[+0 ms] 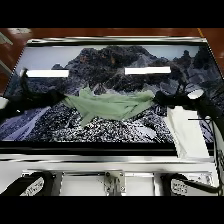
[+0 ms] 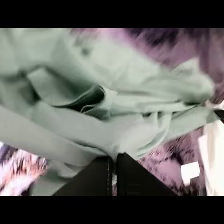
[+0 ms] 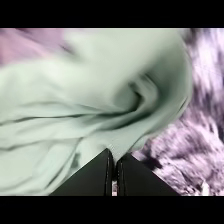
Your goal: Fold the shirts.
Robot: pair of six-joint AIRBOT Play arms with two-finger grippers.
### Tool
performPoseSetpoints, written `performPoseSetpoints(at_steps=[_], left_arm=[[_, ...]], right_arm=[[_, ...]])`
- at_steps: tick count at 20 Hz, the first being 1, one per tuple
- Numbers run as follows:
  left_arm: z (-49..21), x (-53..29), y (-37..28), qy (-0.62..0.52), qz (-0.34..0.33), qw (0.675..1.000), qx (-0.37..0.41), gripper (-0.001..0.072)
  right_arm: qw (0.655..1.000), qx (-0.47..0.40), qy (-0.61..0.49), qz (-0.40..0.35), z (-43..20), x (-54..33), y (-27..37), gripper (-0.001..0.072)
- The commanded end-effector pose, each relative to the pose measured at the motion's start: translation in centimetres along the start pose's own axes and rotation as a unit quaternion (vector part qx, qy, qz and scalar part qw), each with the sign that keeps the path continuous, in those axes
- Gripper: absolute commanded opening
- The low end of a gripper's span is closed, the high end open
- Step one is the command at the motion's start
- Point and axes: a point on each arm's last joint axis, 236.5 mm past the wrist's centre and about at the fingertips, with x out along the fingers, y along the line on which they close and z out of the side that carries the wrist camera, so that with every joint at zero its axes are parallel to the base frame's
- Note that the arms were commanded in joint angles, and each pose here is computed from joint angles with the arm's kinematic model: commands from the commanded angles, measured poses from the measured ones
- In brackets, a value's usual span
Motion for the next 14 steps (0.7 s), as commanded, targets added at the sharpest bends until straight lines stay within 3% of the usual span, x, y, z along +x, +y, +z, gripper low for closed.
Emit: performPoseSetpoints(at_steps=[1,3,4,6,8,10,14], left_arm=[[9.3,-8.9,-8.5,-0.127,-0.026,0.979,0.155,0.0046],[13.9,-17.7,-15.9,-0.238,-0.022,0.939,0.249,0.0046],[15.0,-22.5,-19.5,-0.292,-0.010,0.909,0.297,0.0046],[15.2,-30.8,-25.3,-0.377,0.027,0.847,0.372,0.0046],[14.2,-36.9,-28.2,-0.438,0.075,0.801,0.402,0.0046],[12.9,-40.9,-28.3,-0.473,0.123,0.787,0.378,0.0046],[9.5,-41.0,-23.8,-0.407,0.219,0.812,0.356,0.0046]], right_arm=[[0.974,-0.186,-0.121,0.047,5.5,-11.4,10.2,0.0072],[0.923,-0.259,-0.280,0.055,9.0,-23.1,17.6,0.0073],[0.880,-0.283,-0.378,0.056,9.8,-30.3,21.1,0.0072],[0.785,-0.307,-0.536,0.047,8.5,-43.1,25.7,0.0072],[0.728,-0.310,-0.611,0.028,5.1,-50.9,27.3,0.0073],[0.724,-0.290,-0.626,0.018,2.0,-53.9,27.0,0.0072],[0.798,-0.264,-0.537,-0.069,-1.7,-50.7,21.9,0.0072]])
